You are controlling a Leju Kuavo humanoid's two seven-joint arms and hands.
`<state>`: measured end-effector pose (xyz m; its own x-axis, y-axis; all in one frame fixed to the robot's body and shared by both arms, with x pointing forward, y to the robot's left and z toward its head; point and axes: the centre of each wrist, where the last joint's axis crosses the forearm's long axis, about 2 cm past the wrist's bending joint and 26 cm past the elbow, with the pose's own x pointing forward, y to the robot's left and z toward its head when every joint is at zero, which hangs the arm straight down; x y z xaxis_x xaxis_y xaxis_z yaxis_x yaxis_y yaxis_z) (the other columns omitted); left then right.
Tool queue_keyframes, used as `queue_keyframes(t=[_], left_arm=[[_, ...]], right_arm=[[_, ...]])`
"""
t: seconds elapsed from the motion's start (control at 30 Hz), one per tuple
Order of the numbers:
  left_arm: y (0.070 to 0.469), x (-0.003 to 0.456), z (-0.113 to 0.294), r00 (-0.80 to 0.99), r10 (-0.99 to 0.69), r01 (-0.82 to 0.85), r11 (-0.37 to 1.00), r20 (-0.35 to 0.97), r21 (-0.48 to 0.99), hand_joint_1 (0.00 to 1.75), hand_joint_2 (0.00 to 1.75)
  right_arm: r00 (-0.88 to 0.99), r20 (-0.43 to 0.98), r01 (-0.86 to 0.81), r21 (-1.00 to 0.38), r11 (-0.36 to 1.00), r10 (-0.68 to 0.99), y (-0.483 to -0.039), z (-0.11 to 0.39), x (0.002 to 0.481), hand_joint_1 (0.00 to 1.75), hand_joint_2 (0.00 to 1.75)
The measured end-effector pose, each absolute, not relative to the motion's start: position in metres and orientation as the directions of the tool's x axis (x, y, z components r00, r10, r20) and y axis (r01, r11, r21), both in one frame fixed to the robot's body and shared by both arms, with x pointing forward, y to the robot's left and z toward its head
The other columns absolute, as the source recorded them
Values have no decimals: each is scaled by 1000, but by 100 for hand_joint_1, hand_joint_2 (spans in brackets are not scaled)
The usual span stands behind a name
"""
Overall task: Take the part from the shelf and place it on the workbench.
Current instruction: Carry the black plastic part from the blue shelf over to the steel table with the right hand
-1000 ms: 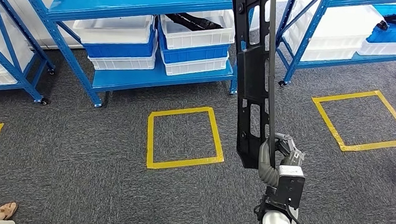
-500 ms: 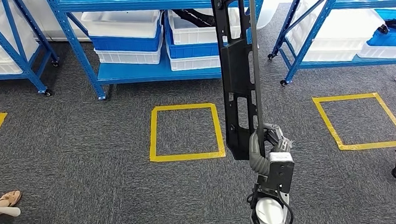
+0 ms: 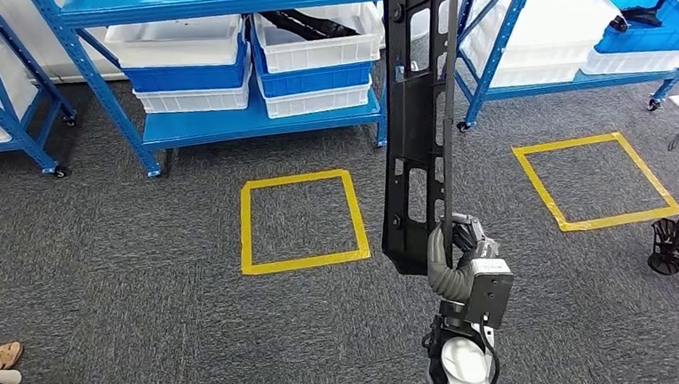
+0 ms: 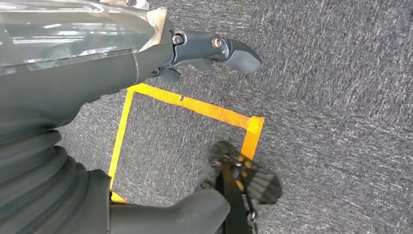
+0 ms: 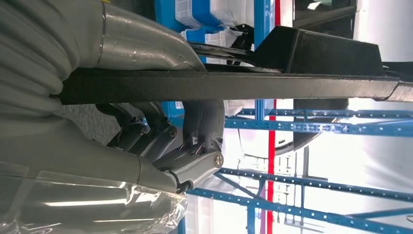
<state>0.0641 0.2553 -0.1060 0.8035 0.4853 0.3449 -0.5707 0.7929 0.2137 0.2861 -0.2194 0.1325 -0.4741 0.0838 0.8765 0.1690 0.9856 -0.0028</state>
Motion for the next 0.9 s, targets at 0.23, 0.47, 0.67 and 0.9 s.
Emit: queue_keyframes(t=[0.23,0.47,0.67,0.9], left_arm=[[256,64,-106,804,489,-572,791,339,218,0,175],[255,64,-106,804,490,-573,790,336,219,0,175],[255,64,-106,807,487,-569,791,332,223,0,175],[257,65,-106,816,473,-555,801,332,223,0,175]], right_arm=[[-466,881,168,0,986,79,-218,130,284,175,175],[-462,883,169,-1,986,80,-219,128,282,175,175],[-456,885,182,-9,983,93,-219,126,280,175,175],[-464,871,258,-40,965,160,-222,128,277,175,175]])
